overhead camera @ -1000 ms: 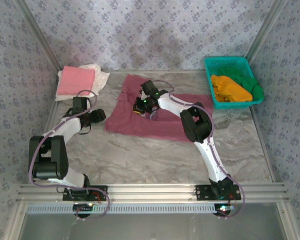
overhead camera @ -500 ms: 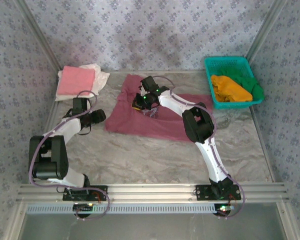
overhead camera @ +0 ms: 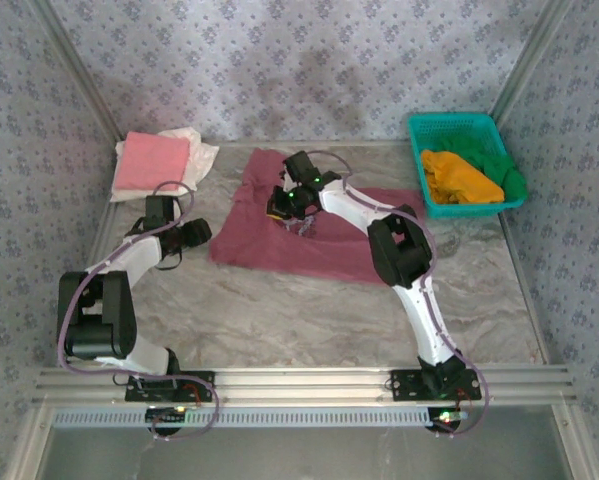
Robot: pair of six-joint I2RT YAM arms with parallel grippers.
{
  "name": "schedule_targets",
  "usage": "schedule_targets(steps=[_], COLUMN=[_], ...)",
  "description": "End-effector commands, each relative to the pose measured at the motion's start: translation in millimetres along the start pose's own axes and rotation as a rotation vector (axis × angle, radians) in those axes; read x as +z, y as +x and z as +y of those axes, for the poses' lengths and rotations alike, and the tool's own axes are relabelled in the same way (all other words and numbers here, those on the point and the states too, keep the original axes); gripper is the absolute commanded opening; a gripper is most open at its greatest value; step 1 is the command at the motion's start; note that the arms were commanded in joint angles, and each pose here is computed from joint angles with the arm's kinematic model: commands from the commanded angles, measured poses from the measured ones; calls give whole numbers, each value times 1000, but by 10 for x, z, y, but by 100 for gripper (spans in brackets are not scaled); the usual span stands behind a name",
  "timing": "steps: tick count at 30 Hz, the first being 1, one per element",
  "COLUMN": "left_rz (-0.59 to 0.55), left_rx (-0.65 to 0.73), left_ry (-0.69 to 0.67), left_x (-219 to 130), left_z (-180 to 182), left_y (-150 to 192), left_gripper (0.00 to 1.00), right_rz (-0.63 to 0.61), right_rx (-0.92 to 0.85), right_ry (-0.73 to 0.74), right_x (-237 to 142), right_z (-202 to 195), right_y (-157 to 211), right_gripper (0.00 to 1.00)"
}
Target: Fold and stack the t-shirts
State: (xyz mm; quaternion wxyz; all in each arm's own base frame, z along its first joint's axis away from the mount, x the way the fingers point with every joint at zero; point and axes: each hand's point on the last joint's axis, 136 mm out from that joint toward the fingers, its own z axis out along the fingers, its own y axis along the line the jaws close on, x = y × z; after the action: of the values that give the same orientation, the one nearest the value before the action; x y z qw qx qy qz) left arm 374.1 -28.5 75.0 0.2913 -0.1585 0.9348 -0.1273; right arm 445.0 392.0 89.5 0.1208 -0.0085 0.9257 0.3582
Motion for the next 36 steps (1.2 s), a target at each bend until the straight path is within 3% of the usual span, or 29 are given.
schedule_targets(steps=[1,12,16,22,27,36], left_rz=[2,5,9,-16,55,120], left_rx=[-11,-23,14,120,240,249], left_ry=[-14,-13,67,154,190,191], left_x=[23,63,80,111,390,974], left_z=[50,55,-165,-599,-1041,-1157], left_y=[21,10,-144,-508,-658,-749], left_gripper=[70,70,72,75,76,73], right_rz=[-72,-83,-26,-61,-73,-72], right_rx=[-45,-43,-59,-18,-30,-42], right_ry=[1,55,75,92,83,31], right_x=[-343,-347,-157,-190,-224,-186], right_z=[150,-155,-243,-408,-409,-304], right_y=[-83,41,124,144,64,41], right_gripper=[0,0,0,0,0,0])
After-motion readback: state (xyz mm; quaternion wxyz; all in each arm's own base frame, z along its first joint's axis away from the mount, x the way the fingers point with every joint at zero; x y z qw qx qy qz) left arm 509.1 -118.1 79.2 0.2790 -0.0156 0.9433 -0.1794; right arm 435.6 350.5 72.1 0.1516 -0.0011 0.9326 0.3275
